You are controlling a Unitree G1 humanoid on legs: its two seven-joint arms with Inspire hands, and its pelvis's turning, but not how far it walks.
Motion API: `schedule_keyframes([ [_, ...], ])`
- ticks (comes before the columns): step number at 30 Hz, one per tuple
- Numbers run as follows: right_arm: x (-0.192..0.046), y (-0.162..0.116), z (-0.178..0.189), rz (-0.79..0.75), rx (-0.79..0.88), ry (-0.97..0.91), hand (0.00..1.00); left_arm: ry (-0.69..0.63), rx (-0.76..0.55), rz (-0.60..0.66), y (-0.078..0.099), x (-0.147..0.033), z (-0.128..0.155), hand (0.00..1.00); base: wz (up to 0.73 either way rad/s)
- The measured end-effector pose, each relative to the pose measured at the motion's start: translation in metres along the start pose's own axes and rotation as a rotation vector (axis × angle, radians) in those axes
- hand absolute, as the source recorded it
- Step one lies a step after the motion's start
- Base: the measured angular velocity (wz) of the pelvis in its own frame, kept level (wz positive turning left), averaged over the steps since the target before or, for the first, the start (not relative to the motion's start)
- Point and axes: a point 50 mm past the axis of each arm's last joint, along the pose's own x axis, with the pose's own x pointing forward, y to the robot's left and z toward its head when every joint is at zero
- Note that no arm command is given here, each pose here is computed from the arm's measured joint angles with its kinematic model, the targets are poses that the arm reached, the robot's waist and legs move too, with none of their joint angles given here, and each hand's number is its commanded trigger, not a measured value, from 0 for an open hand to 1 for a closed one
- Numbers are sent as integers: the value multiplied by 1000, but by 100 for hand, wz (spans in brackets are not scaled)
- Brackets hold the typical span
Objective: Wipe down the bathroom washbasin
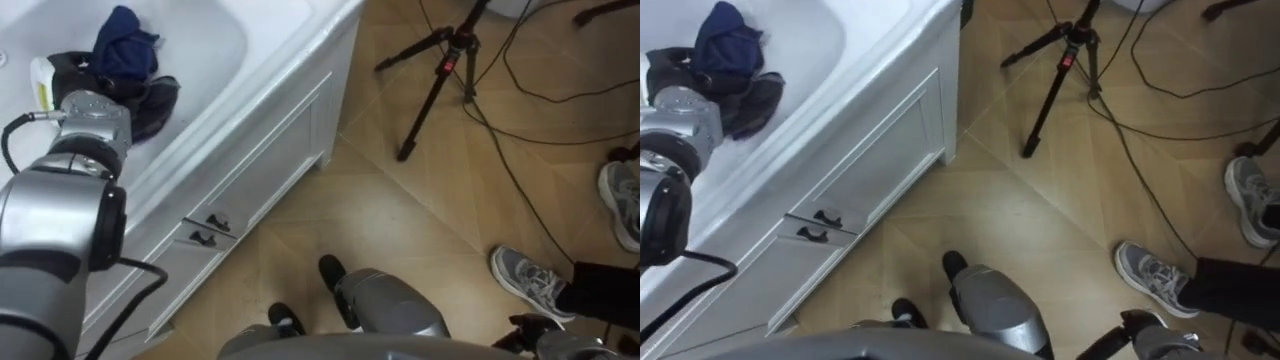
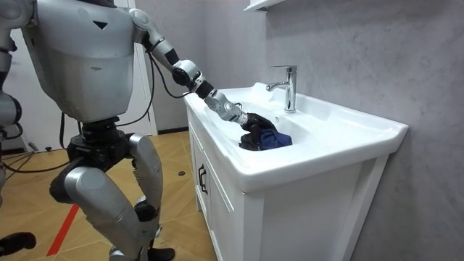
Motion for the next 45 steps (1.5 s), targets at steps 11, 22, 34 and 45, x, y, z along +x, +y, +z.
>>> schedule_keyframes([
  [11,0,0,4,-18,-45,-33,0,-55,-20,-1,-18,-8,14,100,2],
  [22,0,3,-5,-13,-45,-13,0,-82,-13,46,-14,-8,21,100,0],
  [34,0,8,-27,-24,17,30,0,-239,-97,43,-13,-14,61,100,0],
  [45,-3,21,-60,-2,-15,91,0,-361,-150,14,-14,-21,89,100,-14],
])
